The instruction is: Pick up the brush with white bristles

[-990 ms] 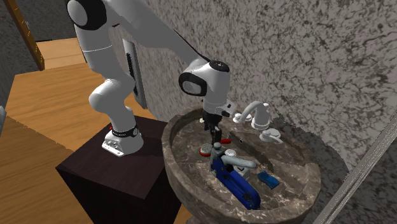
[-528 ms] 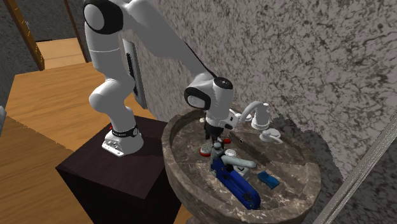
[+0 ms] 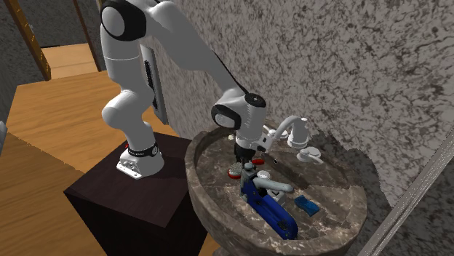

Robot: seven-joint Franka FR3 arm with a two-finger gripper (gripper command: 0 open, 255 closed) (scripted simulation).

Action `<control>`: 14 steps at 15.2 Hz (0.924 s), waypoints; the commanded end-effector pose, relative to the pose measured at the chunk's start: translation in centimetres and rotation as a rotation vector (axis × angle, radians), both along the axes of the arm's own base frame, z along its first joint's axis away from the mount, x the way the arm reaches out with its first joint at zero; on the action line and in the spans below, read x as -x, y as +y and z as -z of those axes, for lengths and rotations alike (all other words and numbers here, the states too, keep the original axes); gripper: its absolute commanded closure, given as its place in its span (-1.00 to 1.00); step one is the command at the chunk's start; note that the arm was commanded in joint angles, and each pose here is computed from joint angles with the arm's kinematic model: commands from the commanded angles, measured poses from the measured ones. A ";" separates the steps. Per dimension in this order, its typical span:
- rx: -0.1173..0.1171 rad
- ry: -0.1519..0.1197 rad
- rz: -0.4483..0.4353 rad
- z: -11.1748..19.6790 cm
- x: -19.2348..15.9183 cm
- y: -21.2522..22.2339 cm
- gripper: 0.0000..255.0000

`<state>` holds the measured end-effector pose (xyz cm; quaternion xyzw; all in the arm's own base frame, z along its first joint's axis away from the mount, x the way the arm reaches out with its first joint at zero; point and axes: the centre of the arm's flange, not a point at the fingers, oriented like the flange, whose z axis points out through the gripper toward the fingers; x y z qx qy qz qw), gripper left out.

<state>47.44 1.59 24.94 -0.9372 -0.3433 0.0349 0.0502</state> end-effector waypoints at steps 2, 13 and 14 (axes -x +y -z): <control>0.000 0.001 0.000 0.1 0.0 0.0 1.00; 0.000 0.001 0.000 -3.6 0.0 -0.1 1.00; 0.000 0.001 0.000 -4.2 0.0 -0.1 1.00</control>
